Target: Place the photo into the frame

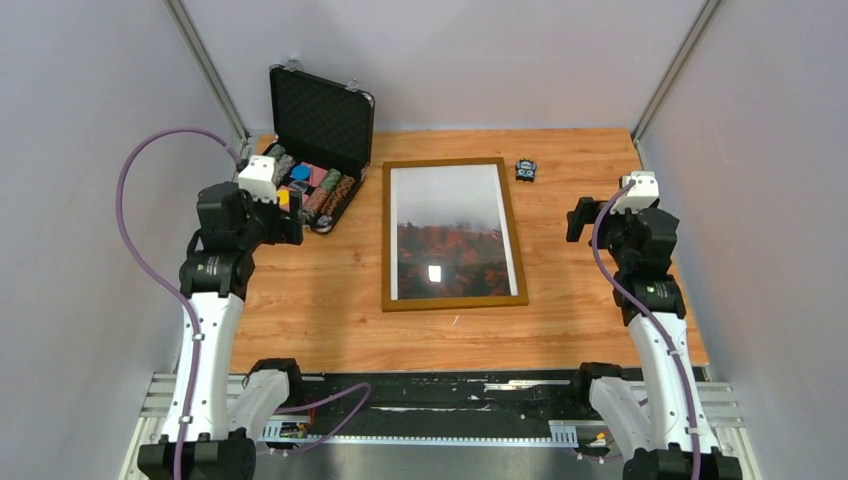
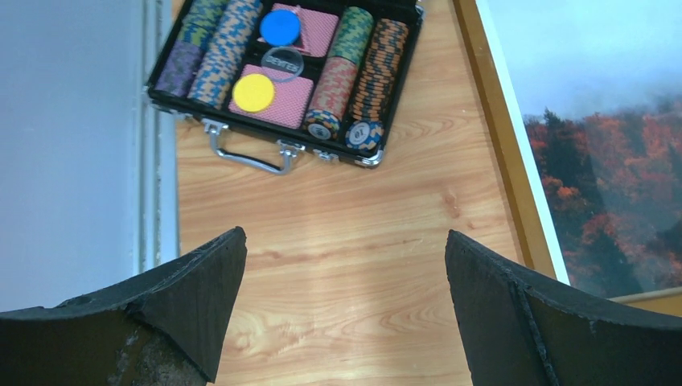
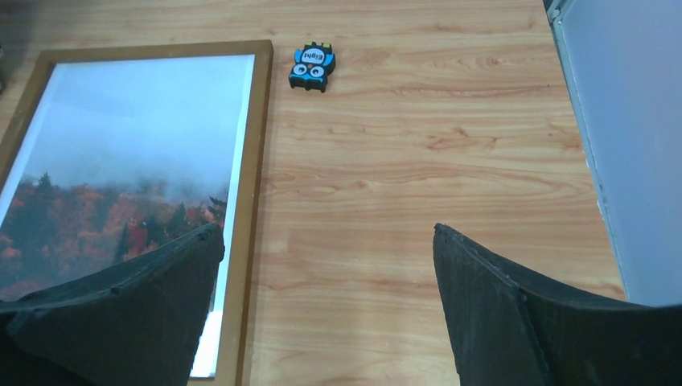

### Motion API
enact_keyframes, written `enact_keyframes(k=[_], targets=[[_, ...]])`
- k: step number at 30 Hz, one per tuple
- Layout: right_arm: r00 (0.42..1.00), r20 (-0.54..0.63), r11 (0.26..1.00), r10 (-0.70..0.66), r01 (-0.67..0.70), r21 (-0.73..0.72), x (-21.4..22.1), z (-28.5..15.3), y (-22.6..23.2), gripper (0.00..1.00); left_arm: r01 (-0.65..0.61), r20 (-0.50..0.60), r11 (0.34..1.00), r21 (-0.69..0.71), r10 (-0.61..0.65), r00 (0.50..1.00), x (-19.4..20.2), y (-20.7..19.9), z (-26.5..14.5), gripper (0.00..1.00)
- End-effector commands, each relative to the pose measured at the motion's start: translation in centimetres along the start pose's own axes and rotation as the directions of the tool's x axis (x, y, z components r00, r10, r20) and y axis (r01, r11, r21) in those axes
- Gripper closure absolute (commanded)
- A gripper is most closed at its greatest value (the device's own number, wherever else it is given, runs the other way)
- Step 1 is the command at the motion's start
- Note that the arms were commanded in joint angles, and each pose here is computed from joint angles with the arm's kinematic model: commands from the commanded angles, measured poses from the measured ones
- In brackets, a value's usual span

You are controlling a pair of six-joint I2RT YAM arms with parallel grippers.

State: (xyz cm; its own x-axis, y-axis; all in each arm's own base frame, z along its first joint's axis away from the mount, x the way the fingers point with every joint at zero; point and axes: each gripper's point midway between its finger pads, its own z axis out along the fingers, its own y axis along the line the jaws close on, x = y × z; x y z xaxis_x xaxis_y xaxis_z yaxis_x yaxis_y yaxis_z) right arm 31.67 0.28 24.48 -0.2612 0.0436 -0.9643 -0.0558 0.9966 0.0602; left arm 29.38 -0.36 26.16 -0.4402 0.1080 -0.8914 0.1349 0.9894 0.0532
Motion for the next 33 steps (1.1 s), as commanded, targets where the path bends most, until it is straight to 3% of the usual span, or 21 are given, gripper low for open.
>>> enact_keyframes(k=[1, 10, 18, 23, 33], targets=[[0.998, 0.000, 0.998, -0.066, 0.066, 0.014, -0.1, -2.0, -0.2, 0.00, 0.028, 0.063, 0.995, -0.096, -0.022, 0.998, -2.2, 1.5, -2.8, 0.00], [0.997, 0.021, 0.997, -0.077, 0.077, -0.016, 1.5, -3.8, 0.5, 0.00, 0.092, 0.121, 0.975, -0.204, -0.068, 0.990, -2.0, 3.3, -2.4, 0.00], [0.997, -0.011, 0.997, -0.081, 0.081, -0.020, 2.4, -3.3, 0.4, 0.00, 0.205, 0.218, 0.965, -0.165, -0.167, 0.962, 0.1, 2.4, -0.7, 0.00], [0.996, -0.051, 0.997, -0.074, 0.072, -0.029, 3.4, -2.5, 0.4, 0.00, 0.198, 0.300, 0.964, -0.179, -0.138, 0.944, 0.1, 2.8, -0.8, 0.00], [0.994, -0.091, 0.998, -0.060, 0.060, 0.000, 4.4, -1.5, -0.2, 0.00, 0.109, 0.257, 0.985, -0.133, -0.072, 0.964, 2.3, 1.8, 0.9, 0.00]])
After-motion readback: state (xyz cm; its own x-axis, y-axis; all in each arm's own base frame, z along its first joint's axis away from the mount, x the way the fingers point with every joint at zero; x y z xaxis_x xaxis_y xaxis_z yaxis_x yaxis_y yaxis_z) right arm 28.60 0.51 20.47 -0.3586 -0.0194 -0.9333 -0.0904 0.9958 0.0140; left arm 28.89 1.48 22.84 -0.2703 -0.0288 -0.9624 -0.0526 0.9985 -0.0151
